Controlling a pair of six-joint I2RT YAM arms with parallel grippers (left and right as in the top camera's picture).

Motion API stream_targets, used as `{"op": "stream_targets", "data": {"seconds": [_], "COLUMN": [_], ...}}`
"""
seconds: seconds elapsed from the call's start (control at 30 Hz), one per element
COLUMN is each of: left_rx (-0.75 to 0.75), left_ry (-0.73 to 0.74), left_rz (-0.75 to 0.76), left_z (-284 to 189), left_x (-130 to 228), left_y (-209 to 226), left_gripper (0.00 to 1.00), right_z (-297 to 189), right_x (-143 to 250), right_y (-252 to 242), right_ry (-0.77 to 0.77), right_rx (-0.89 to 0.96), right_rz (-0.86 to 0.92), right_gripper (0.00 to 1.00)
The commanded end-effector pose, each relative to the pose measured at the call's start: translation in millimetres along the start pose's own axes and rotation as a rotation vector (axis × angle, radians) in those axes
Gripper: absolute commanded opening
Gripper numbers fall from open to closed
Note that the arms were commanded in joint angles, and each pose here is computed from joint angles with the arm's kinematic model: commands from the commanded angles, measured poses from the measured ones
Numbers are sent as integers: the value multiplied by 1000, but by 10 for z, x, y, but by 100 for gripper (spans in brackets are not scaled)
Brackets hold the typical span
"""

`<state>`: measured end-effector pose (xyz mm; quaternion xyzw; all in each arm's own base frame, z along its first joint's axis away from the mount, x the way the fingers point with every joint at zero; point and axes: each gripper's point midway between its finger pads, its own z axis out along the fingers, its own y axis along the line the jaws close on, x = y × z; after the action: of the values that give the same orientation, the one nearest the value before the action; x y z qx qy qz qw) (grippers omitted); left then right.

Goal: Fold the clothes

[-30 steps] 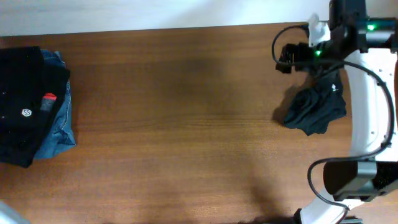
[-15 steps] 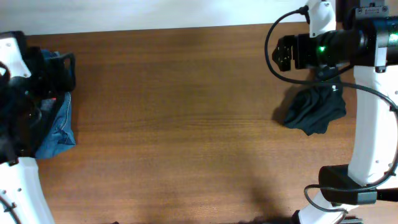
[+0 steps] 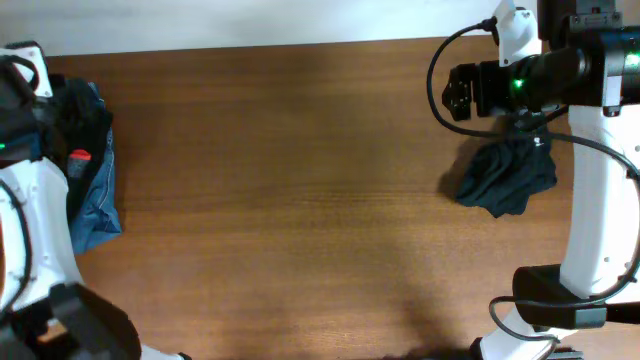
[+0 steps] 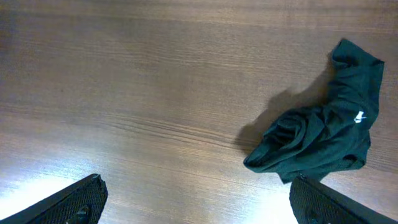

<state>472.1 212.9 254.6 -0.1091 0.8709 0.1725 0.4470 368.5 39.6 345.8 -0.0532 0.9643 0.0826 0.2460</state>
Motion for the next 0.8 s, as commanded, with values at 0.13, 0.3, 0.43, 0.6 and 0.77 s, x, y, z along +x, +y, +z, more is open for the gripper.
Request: {"op": "stream_targets", "data": {"seconds": [0.13, 0.3, 0.43, 0.6, 0.77], "left_rx": [-103, -60, 6, 82, 106], "left_ry": [-26, -13, -2, 14, 79], "left_rz": [-87, -138, -156, -160, -164], "left_z": [41, 140, 402, 839, 1211], "left_x": [24, 200, 363, 599, 975], "left_y": [589, 878, 871, 709, 592], "left_gripper": [99, 99, 99, 99, 99], "right_z": [187, 338, 421, 442, 443], "right_x": [32, 29, 27, 28, 27], "right_y": [-71, -85, -47, -46, -41], "right_ry": [59, 95, 113, 119, 118], "right_rx": [19, 10, -20, -23, -26], "right_rz": [1, 11, 15, 16, 17], "right_gripper": [99, 99, 99, 99, 99]}}
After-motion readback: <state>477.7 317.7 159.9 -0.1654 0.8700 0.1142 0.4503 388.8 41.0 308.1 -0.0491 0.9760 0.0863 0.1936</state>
